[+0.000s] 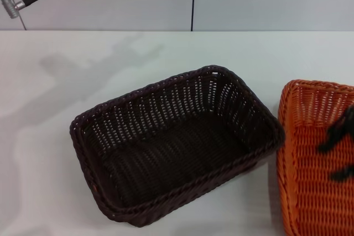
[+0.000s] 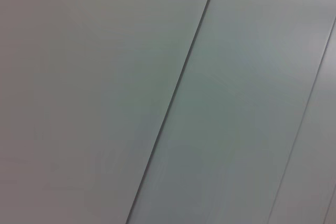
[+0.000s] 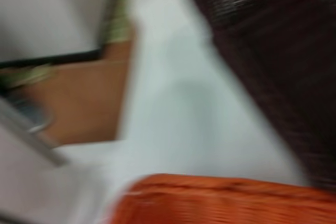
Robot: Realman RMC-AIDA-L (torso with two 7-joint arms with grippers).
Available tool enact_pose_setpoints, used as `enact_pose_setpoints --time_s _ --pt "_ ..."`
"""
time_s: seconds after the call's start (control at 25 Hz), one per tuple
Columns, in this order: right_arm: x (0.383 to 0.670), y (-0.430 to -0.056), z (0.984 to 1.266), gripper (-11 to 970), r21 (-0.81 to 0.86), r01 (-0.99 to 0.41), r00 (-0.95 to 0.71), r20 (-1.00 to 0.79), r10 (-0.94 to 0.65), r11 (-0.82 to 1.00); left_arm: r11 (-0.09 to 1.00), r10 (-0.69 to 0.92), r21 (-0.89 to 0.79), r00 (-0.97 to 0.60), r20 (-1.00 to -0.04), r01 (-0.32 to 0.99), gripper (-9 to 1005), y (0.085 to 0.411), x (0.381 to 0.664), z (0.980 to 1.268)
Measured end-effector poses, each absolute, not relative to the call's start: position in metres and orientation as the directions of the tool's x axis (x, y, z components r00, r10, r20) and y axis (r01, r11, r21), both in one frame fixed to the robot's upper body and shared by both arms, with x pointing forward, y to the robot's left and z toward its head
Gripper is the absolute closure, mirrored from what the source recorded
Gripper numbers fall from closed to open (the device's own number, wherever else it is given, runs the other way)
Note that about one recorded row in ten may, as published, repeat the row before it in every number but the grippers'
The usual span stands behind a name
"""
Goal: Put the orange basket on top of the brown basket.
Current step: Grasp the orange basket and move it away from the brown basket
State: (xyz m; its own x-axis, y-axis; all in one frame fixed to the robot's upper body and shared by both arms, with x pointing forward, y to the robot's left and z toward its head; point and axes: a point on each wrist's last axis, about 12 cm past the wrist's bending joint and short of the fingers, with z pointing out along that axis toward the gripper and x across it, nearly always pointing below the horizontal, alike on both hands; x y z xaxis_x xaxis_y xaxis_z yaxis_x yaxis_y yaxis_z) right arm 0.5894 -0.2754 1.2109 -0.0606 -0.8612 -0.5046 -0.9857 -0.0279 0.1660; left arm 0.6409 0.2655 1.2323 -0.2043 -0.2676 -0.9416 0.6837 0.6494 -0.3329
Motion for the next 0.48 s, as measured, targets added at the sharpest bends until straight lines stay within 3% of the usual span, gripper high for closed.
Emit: enact_pose_setpoints --time_s 0.2,0.48 --pt "0.608 -0.312 1.225 478 0.012 -0.990 -0.127 -0.520 -0.845 0.141 0.650 -0.270 -0.340 -0.211 -0.939 0.680 134 0.267 0.639 1.229" --pt "0.627 -0.336 1.214 481 -0.138 -0.946 -0.193 -0.493 -0.849 0.295 0.647 -0.275 -0.354 -0.227 -0.934 0.675 135 0.268 0.638 1.224"
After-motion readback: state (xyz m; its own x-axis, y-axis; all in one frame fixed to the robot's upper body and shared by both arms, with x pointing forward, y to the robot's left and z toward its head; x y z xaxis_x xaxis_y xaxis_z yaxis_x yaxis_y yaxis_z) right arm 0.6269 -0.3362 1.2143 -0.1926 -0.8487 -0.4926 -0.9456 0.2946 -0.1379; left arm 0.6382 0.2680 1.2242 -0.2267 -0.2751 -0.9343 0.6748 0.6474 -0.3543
